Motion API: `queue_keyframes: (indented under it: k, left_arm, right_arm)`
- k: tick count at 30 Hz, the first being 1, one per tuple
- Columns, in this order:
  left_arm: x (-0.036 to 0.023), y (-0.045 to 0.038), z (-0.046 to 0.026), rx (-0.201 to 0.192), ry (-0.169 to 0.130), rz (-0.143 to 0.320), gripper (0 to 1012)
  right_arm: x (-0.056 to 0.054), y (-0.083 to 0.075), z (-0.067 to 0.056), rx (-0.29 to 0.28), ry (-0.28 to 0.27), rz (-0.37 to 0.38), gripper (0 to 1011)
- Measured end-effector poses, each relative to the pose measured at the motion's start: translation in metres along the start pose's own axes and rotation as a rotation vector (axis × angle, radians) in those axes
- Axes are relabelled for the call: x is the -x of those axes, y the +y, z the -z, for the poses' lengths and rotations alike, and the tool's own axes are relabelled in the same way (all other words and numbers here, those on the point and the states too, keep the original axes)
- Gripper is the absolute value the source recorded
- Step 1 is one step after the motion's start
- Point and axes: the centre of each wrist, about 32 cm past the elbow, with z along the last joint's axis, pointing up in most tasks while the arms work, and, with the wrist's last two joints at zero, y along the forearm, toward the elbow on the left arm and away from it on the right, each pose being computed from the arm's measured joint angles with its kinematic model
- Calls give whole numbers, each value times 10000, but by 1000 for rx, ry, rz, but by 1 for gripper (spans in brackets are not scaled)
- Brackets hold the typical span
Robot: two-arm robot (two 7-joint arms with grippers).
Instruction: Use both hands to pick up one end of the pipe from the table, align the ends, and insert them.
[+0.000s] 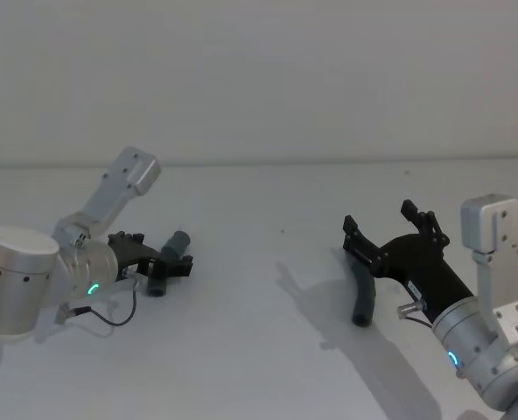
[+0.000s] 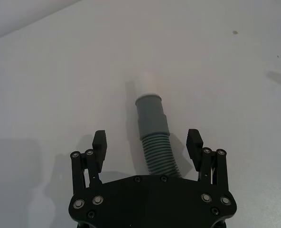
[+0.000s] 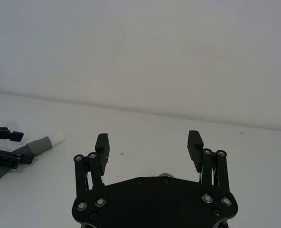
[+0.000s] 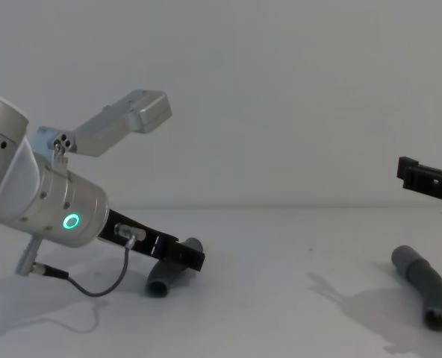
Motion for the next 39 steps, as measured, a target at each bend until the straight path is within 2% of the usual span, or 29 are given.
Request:
queue_keyframes:
  k: [15, 22, 23, 29, 35, 38, 39]
  left_arm:
    - [-2, -22, 0, 4, -15, -1, 996]
    - [-2, -27, 0, 5, -18, -1, 834]
    - [-2, -27, 1, 5, -18, -1, 765]
    - [-2, -29, 1, 5, -19, -1, 616]
    - [-2, -30, 0, 5, -20, -1, 400]
    - [-2, -30, 0, 5, -21, -1, 317]
    - [-2, -31, -1, 5, -21, -1, 317]
  right_arm:
    - [0, 0, 0, 0, 0, 0, 1000]
    - [0, 0, 0, 0, 0, 0, 1000]
    - [0, 0, 0, 0, 0, 0, 1000]
    - [0, 0, 0, 0, 0, 0, 1000]
    - [0, 0, 0, 0, 0, 0, 1000]
    - [0, 0, 0, 0, 0, 0, 1000]
    - [0, 0, 0, 0, 0, 0, 1000]
